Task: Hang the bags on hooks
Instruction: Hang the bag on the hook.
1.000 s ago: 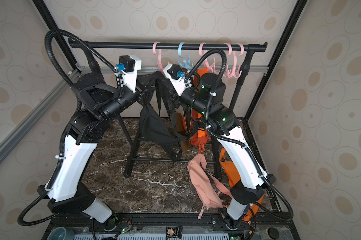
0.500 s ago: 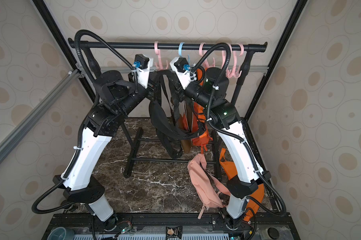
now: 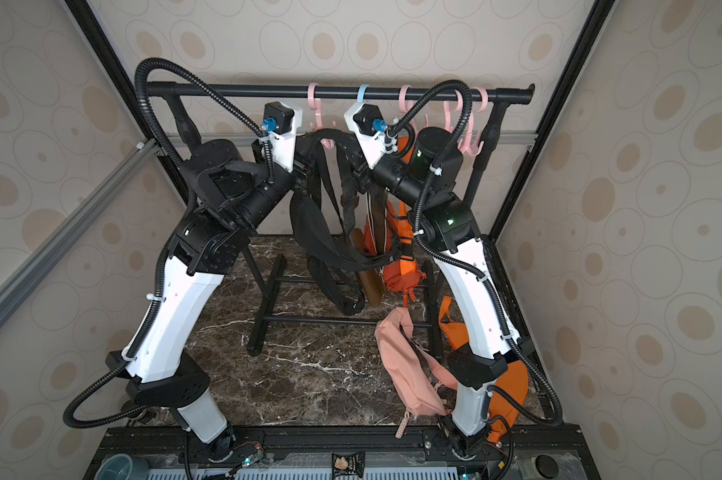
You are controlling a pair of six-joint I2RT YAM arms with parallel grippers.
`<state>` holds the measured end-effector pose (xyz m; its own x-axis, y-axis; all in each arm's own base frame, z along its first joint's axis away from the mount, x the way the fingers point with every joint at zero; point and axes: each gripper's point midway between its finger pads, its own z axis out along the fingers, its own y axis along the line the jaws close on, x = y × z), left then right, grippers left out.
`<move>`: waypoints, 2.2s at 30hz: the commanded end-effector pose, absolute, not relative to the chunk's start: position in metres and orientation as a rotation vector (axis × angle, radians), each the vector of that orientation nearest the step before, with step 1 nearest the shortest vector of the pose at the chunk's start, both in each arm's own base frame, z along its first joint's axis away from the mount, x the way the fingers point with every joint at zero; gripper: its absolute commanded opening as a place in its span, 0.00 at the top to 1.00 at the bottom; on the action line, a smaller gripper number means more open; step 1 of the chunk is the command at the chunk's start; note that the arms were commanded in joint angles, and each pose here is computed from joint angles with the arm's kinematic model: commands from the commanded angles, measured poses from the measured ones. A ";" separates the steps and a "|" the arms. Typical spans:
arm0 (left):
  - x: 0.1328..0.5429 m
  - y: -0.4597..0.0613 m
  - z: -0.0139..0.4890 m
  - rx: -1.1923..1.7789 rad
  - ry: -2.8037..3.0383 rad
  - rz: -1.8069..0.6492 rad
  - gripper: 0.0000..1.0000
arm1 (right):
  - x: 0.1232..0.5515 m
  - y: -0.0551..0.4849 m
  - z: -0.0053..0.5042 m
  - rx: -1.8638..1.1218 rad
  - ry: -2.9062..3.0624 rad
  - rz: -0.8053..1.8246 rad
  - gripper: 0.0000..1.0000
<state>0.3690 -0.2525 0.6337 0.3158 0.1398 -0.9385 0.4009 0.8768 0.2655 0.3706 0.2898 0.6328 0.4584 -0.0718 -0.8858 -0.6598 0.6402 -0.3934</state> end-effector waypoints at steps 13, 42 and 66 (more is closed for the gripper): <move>0.384 -0.224 0.626 0.416 1.302 -0.042 1.00 | 0.374 0.275 0.635 -0.787 1.077 0.483 1.00; 0.379 -0.202 0.572 0.369 1.439 0.001 0.58 | 0.338 0.273 0.618 -0.825 1.151 0.636 0.42; 0.335 -0.129 0.462 0.128 1.521 0.072 0.00 | 0.353 0.193 0.615 -0.346 1.417 0.439 0.40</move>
